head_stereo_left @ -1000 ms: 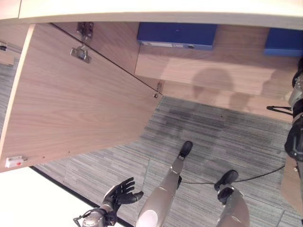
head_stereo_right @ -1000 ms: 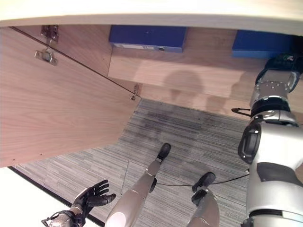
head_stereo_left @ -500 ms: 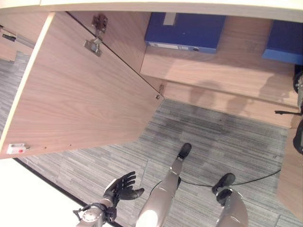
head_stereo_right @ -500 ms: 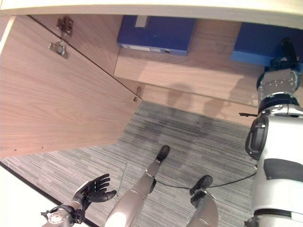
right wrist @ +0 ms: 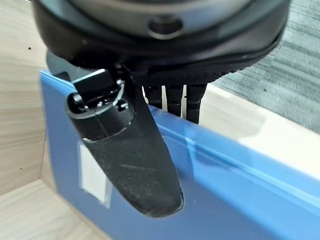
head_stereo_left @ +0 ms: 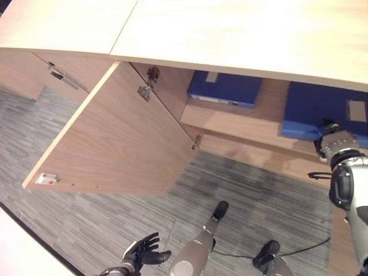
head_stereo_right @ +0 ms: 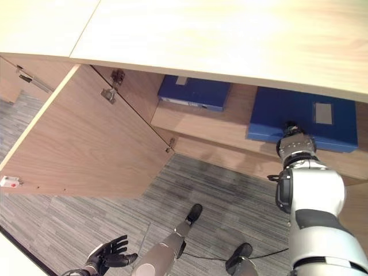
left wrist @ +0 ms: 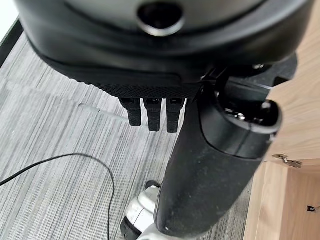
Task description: Put the empty folder in the office cabinet
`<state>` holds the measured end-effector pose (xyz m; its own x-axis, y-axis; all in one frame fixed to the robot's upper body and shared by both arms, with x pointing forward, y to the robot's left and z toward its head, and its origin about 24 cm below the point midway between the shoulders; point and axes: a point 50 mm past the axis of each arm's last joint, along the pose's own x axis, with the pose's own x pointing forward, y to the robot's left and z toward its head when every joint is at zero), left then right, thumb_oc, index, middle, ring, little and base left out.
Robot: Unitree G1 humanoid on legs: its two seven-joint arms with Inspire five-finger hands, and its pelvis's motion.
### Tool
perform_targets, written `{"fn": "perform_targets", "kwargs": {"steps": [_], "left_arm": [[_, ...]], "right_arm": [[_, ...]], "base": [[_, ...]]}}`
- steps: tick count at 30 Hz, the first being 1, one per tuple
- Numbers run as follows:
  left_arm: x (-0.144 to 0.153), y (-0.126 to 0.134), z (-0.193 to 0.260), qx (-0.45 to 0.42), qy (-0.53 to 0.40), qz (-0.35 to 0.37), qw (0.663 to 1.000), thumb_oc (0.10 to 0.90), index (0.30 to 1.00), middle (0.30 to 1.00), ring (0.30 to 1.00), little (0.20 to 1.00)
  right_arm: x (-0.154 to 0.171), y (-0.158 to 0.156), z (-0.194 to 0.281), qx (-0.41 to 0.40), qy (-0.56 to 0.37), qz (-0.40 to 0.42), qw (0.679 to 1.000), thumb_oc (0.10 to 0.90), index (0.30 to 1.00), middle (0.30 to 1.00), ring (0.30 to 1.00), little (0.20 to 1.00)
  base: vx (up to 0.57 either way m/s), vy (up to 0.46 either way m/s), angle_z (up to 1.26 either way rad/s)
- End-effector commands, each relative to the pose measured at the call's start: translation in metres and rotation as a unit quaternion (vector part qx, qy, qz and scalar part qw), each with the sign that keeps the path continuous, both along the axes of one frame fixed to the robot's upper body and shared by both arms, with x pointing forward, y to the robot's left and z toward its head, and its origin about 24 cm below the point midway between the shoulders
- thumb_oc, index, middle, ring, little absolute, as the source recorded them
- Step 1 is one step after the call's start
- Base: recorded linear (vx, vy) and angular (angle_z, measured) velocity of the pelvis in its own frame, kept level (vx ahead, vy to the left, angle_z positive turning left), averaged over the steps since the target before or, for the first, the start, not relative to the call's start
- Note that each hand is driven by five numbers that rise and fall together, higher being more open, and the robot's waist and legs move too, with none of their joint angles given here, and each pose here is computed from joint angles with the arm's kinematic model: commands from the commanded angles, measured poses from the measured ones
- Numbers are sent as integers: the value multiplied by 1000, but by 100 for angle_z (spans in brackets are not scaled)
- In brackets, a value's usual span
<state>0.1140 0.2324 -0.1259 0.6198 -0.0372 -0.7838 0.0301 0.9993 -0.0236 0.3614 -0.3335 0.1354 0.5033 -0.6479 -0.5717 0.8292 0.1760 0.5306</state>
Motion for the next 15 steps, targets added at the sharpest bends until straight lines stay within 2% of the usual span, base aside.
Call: {"fn": "perform_targets", "kwargs": {"steps": [1,4,6,9,15], "left_arm": [[35,-46,-1,-53,-28,26,998,800,900,900,900,900],[30,-53,-3,-59,-19,18,998,800,900,900,900,900],[10,-44,-9,-50,6,15,999,800,900,900,900,900],[1,-37,-10,-46,18,11,999,800,900,900,900,900],[-14,-29,-12,-33,32,-5,999,800,900,900,900,900]], "right_arm": [[8,17,-2,-16,19,12,1000,800,900,900,900,900],[5,14,-6,-20,36,6,999,800,900,900,900,900],[-13,-17,-4,-27,41,-32,998,800,900,900,900,900],[-22,-34,-1,-39,39,-45,997,800,900,900,900,900],[-29,-62,40,-120,5,-42,992,800,900,900,900,900]], "base": [[-39,30,5],[-31,3,-10],[-25,-7,1],[-11,7,16],[-7,3,5]]}}
